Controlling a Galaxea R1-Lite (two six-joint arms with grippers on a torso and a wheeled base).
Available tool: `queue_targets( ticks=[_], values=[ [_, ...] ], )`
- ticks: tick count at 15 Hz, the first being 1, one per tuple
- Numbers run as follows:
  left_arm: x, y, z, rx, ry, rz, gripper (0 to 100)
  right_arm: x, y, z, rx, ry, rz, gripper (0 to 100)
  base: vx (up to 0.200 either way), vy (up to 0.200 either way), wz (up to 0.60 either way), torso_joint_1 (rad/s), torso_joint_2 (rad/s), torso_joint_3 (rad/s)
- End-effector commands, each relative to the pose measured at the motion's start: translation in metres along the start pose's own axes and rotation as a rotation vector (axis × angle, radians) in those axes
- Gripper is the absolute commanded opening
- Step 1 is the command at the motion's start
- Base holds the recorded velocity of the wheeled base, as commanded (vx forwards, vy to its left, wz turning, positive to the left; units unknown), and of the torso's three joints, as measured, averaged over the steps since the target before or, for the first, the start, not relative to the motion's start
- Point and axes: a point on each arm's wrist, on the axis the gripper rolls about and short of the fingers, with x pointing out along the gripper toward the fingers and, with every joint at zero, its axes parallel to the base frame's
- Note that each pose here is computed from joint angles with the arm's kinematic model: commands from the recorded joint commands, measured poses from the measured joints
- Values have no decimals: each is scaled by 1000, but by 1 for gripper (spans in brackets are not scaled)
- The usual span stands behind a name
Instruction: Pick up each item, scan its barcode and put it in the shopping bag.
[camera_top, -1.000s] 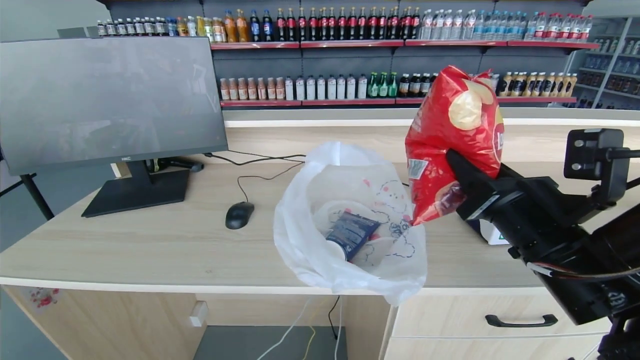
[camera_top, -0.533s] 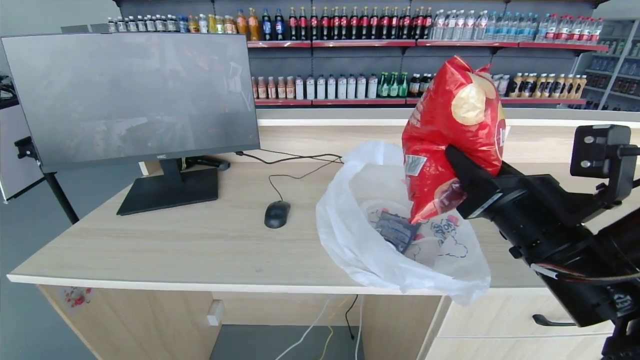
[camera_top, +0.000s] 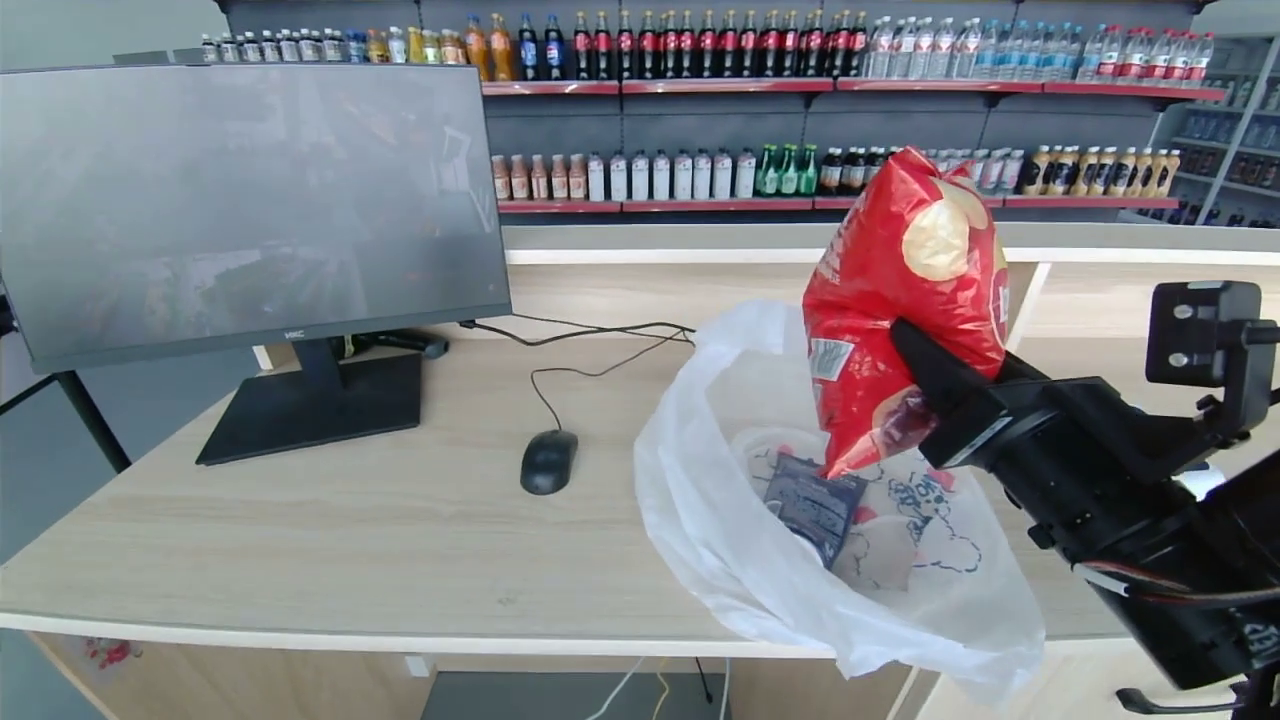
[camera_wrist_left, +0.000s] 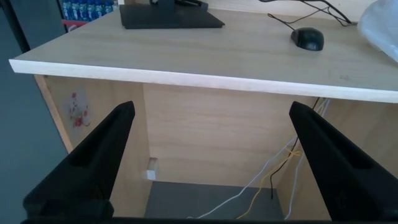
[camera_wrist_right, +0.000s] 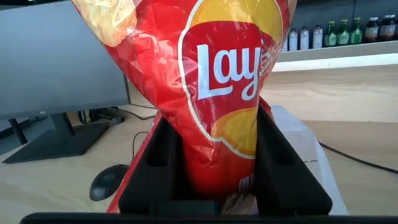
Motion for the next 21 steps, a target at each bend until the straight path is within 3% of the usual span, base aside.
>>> queue_targets(
  ticks=[1, 5, 8, 12, 15, 17, 21],
  values=[
    [0, 0, 0, -1, -1, 0, 100, -3, 1, -2, -2, 13, 6, 0, 0, 0, 0, 0, 0, 0],
    [0, 0, 0, -1, -1, 0, 100, -10, 8, -7, 0, 43, 43, 0, 0, 0, 0, 0, 0, 0],
    [0, 0, 0, 2, -1, 0, 100, -27, 1, -25, -33, 146, 40, 0, 0, 0, 0, 0, 0, 0],
    [0, 0, 0, 1, -1, 0, 100, -26, -9, -33, -62, 180, -5, 0, 0, 0, 0, 0, 0, 0],
    [0, 0, 0, 1, -1, 0, 100, -31, -11, -41, -97, 219, -6, 0, 0, 0, 0, 0, 0, 0],
    [0, 0, 0, 1, -1, 0, 100, -37, -13, -55, -140, 294, -2, 0, 0, 0, 0, 0, 0, 0],
    [0, 0, 0, -1, -1, 0, 100, -31, -11, -67, -157, 330, 1, 0, 0, 0, 0, 0, 0, 0]
  ],
)
